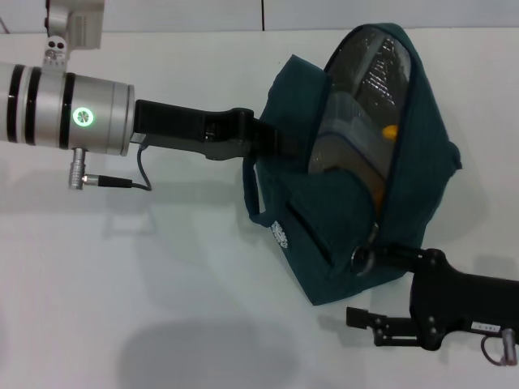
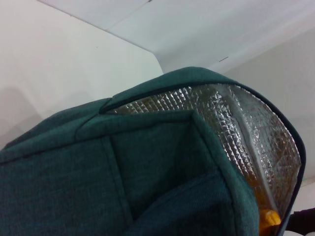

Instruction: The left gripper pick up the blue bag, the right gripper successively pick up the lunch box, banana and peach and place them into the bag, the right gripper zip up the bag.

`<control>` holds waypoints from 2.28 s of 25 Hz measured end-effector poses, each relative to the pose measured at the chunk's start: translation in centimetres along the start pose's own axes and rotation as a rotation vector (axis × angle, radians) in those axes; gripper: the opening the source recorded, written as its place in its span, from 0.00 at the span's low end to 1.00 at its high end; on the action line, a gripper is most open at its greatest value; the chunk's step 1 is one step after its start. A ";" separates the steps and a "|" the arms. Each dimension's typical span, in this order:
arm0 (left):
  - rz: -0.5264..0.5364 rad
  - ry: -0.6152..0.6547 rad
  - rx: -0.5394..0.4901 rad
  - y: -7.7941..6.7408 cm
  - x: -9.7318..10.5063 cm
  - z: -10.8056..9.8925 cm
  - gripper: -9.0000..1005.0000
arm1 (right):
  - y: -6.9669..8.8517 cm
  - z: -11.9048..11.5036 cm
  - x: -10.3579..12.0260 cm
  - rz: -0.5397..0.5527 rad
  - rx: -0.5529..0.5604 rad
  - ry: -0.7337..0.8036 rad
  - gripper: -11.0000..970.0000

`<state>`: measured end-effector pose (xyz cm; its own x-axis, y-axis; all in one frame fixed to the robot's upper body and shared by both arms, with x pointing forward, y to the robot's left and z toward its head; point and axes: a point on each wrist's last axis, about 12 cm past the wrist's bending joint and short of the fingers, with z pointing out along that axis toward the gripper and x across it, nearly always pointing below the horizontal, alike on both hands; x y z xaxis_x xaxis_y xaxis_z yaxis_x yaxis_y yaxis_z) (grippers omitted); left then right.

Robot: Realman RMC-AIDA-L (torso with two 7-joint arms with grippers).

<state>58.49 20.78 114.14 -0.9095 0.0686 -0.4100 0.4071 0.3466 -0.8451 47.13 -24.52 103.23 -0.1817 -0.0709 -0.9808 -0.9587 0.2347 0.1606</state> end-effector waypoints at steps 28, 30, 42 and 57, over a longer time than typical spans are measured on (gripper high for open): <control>0.002 0.002 0.002 0.1 0.2 -0.2 0.04 | -0.1 -1.0 0.5 0.065 0.071 -0.007 0.45; 0.003 0.002 0.000 0.1 0.2 -0.3 0.04 | -0.1 -1.1 0.5 0.065 0.076 -0.005 0.38; 0.005 0.002 -0.002 0.1 0.1 -0.3 0.04 | -0.2 -1.2 0.4 0.068 0.101 -0.024 0.04; 0.017 0.003 -0.003 0.1 0.2 -0.3 0.04 | 0.6 -3.0 -0.2 0.068 0.148 -0.151 0.02</control>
<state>58.38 21.16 114.08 -0.9026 0.0777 -0.4234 0.4225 0.3480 -0.8369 45.90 -27.29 103.84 -0.1994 0.0936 -0.9754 -0.9009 0.3742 0.2200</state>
